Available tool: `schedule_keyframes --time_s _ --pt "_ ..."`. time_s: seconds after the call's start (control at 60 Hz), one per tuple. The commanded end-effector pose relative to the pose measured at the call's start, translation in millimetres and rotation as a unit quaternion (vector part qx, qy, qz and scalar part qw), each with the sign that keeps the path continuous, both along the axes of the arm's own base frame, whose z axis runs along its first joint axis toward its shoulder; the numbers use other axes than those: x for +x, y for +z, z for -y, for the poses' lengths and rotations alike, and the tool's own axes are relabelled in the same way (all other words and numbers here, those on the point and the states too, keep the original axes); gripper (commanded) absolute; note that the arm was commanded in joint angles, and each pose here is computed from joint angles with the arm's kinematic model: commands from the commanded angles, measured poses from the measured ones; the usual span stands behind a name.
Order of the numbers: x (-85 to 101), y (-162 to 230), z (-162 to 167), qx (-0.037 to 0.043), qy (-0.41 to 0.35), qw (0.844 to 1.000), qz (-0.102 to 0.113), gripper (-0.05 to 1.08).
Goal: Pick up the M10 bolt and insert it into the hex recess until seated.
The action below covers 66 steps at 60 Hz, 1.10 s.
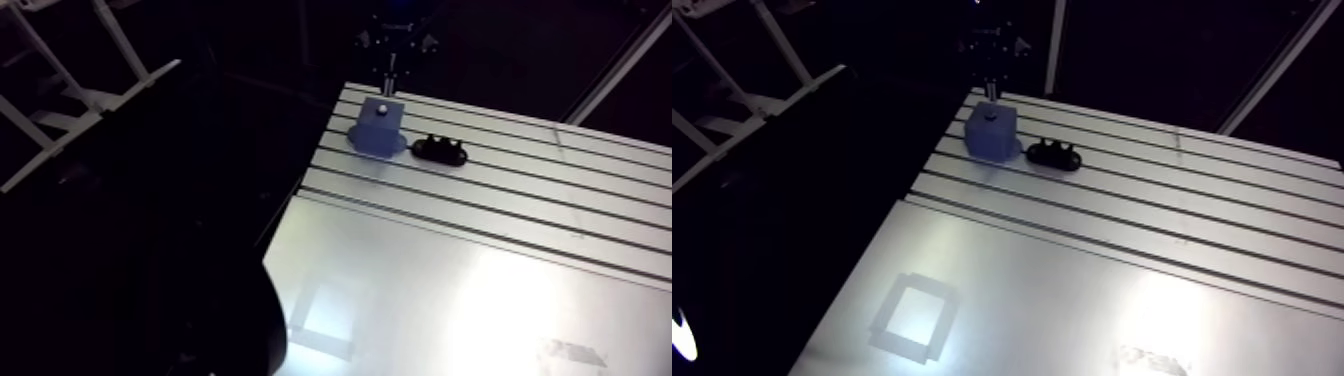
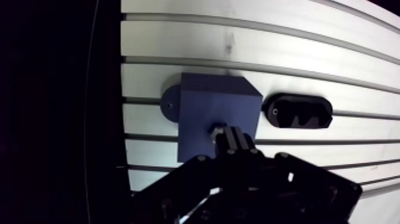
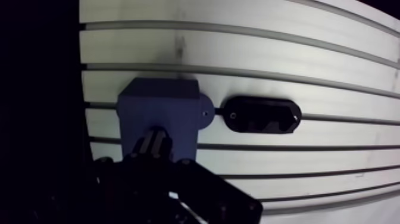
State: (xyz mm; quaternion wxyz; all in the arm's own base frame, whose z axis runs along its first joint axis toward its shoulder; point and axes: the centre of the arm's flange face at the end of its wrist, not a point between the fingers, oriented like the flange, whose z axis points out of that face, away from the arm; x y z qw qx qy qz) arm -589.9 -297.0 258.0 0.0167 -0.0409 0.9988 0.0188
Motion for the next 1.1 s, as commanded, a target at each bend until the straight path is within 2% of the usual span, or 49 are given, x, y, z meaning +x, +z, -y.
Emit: schedule_keyframes --time_s 0.017,0.817,1.1 --pt "2.2 -1.8 0.0 0.0028 0.000 1.000 0.012 1.08" --pt "5.2 -9.7 1.1 0.0011 0.002 1.000 0.023 1.08" --pt "5.2 -19.5 0.6 0.0053 0.002 1.000 0.029 1.07"
